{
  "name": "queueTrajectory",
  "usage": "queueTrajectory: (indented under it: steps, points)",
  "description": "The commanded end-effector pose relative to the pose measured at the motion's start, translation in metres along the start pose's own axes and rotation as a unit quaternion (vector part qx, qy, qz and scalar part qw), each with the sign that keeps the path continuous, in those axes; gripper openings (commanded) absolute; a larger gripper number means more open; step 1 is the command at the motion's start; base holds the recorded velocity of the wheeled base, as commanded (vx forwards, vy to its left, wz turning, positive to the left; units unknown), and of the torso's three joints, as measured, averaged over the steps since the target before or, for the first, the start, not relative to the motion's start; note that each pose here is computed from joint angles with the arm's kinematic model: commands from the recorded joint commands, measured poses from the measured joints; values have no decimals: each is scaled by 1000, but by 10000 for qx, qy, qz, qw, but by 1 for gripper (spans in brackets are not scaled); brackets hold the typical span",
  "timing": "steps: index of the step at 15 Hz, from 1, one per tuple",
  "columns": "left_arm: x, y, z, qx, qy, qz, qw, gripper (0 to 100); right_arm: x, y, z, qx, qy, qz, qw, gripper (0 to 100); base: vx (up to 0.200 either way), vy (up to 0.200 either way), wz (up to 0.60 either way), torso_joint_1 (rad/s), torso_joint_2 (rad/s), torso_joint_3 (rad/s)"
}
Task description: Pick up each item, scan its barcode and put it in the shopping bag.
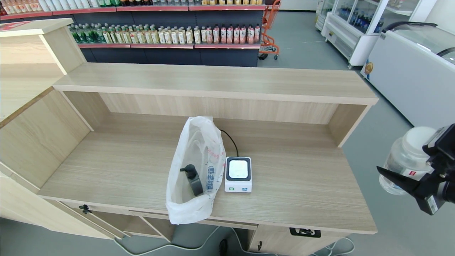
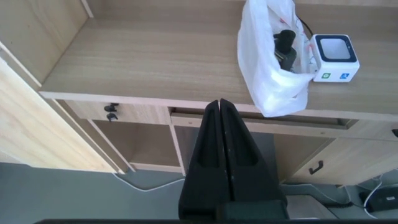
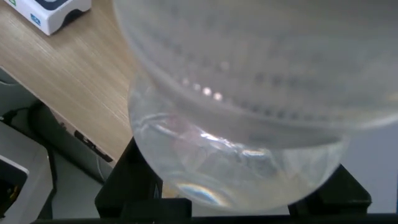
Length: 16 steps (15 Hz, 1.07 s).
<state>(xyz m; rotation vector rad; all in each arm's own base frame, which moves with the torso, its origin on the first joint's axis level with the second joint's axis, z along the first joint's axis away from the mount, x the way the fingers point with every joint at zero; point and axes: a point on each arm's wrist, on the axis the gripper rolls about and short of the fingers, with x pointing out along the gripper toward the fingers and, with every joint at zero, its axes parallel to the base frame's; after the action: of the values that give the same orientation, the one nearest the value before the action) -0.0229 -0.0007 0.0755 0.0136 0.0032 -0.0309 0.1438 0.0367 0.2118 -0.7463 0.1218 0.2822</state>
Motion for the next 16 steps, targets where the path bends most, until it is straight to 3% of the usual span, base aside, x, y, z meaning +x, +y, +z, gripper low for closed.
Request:
queueTrajectory:
  steps: [1, 9, 16]
  points:
    - [0, 0, 0, 9, -2, 1, 10000, 0, 7, 0, 0, -2, 24, 28, 10000, 0, 0, 200, 0, 2, 2, 2]
    - [0, 0, 0, 1, -2, 1, 10000, 0, 79, 5, 1, 10, -381, -32, 9993, 0, 0, 200, 0, 2, 3, 1]
    - [0, 0, 0, -7, -2, -7, 10000, 0, 128, 14, -4, -35, -724, 205, 9972, 0, 0, 0, 0, 0, 0, 0]
